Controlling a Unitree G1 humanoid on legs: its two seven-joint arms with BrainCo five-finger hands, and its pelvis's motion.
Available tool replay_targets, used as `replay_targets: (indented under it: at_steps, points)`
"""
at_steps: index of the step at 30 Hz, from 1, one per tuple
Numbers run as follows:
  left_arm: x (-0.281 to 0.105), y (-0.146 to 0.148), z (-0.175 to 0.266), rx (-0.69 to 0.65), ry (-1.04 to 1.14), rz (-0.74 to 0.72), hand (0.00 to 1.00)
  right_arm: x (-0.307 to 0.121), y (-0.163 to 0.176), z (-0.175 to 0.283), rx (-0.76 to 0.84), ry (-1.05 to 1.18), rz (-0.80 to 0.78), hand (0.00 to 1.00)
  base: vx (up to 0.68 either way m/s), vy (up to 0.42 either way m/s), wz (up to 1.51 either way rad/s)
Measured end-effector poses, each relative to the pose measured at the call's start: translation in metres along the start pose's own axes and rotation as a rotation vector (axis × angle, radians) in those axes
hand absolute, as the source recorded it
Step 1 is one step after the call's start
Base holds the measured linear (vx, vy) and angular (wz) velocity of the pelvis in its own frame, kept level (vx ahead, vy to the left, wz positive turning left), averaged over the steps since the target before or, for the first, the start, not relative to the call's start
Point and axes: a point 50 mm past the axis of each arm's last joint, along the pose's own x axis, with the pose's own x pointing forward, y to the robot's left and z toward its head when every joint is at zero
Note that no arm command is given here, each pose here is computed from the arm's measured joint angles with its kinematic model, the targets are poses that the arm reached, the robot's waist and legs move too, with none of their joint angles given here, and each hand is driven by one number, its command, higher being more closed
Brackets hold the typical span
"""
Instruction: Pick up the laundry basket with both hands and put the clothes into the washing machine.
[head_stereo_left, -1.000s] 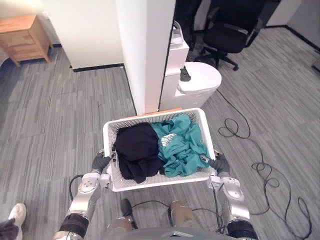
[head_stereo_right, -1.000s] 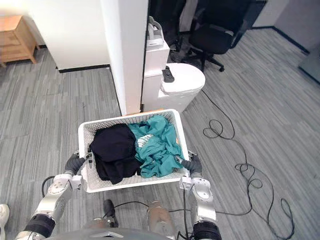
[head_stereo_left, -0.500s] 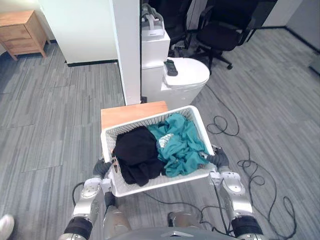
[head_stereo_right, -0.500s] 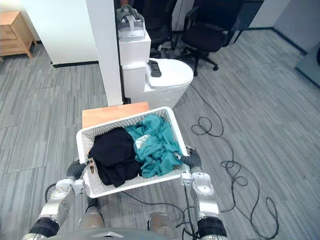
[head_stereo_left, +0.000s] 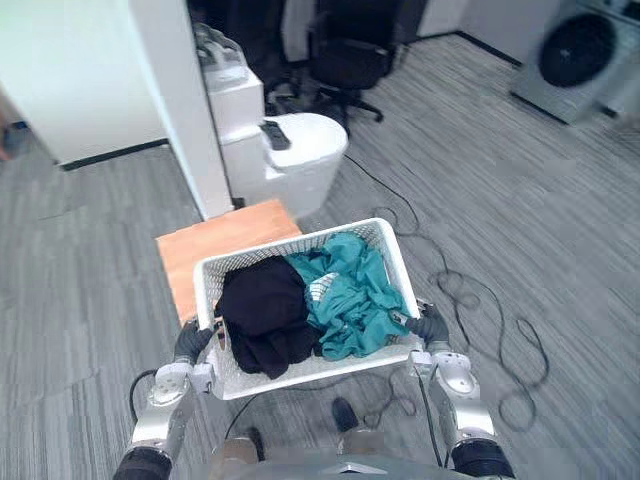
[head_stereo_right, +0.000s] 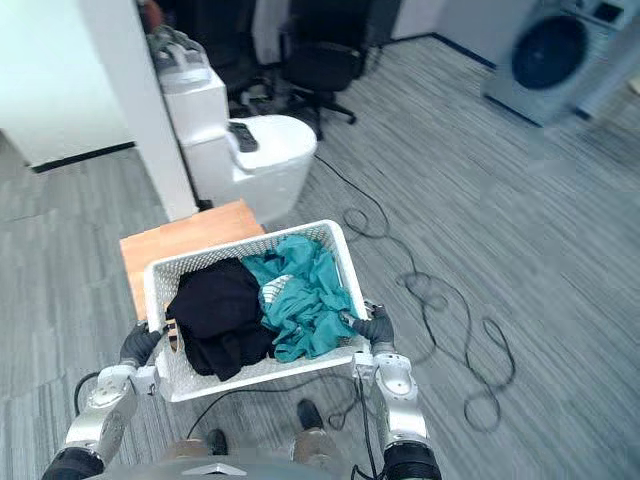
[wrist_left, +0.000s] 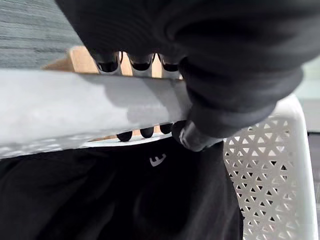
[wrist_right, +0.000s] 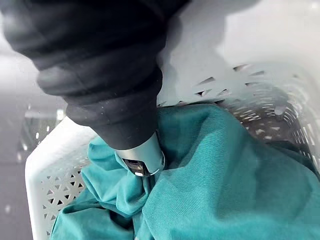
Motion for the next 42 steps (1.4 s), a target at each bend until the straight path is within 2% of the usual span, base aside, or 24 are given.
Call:
replay_targets:
  at_steps: [7, 16, 25, 30, 42]
  points:
    - [-0.001, 0.002, -0.001, 0.032, 0.001, 0.006, 1.0, -0.009, -0.003, -0.012, 0.022, 0.037, -0.025, 1.0, 0.03, 0.02, -1.08]
    - [-0.002, -0.001, -0.002, -0.06, -0.013, 0.042, 1.0, 0.011, -0.001, 0.015, -0.042, -0.048, 0.038, 1.0, 0.05, -0.024, -1.21]
    - [0.001, -0.017, -0.016, -0.046, 0.054, -0.011, 1.0, -0.021, -0.022, -0.006, -0.033, 0.002, -0.033, 1.0, 0.13, -0.034, -0.03]
    - [-0.005, -0.021, -0.03, -0.082, 0.103, -0.014, 1.0, -0.03, -0.028, -0.007, -0.05, 0.004, -0.047, 1.0, 0.26, -0.07, -0.46]
    - [-0.01, -0.026, -0.017, -0.206, 0.02, 0.002, 1.0, -0.022, -0.03, 0.004, -0.045, -0.042, -0.052, 1.0, 0.28, 0.108, -0.51]
